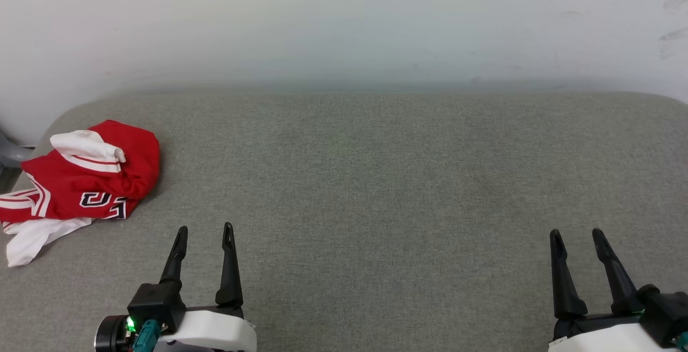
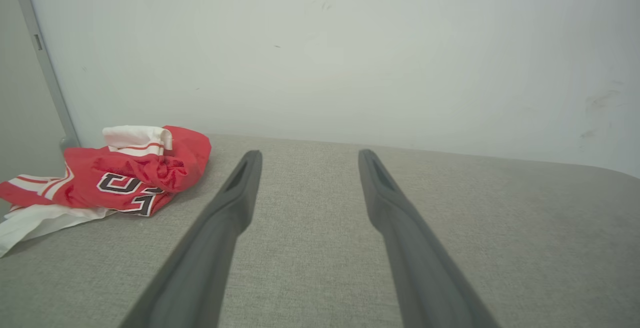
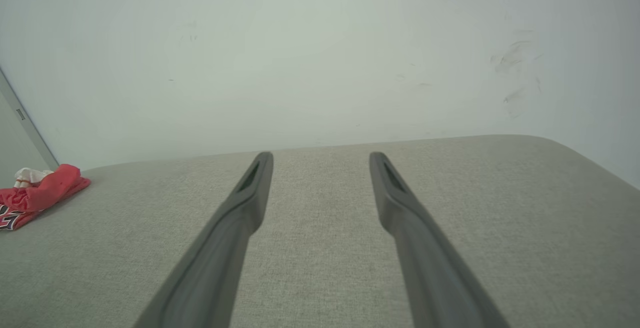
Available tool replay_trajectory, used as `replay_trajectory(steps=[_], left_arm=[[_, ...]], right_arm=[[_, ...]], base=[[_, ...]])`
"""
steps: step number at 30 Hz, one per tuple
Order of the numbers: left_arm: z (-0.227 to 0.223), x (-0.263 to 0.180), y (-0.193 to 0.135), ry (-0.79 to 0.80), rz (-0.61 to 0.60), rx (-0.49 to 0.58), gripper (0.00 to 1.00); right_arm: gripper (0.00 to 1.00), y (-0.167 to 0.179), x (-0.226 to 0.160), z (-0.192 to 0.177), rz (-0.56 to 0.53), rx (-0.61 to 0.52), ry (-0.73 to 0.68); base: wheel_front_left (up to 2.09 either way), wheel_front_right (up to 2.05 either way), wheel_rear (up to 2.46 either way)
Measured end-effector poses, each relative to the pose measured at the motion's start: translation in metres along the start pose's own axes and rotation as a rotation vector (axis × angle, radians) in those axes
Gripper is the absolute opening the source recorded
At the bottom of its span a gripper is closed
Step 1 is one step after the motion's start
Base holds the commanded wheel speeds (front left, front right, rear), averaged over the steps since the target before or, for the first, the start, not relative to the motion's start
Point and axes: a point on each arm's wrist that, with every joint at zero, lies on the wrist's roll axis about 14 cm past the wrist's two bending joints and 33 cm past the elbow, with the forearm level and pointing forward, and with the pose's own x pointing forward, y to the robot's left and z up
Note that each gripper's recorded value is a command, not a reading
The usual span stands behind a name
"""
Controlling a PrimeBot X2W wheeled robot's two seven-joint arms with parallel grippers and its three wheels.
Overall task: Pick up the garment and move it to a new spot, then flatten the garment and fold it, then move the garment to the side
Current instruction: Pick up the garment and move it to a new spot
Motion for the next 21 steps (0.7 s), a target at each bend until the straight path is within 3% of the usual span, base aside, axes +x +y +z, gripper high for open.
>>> replay_trajectory(steps=[21], left_arm=[[0.005, -0.029, 0.057, 0.000, 0.181, 0.015, 1.00]], right_arm=[[1.00, 0.056, 0.024, -0.018, 0.175, 0.023, 0.041]], base=[[0.00, 0.00, 0.00]])
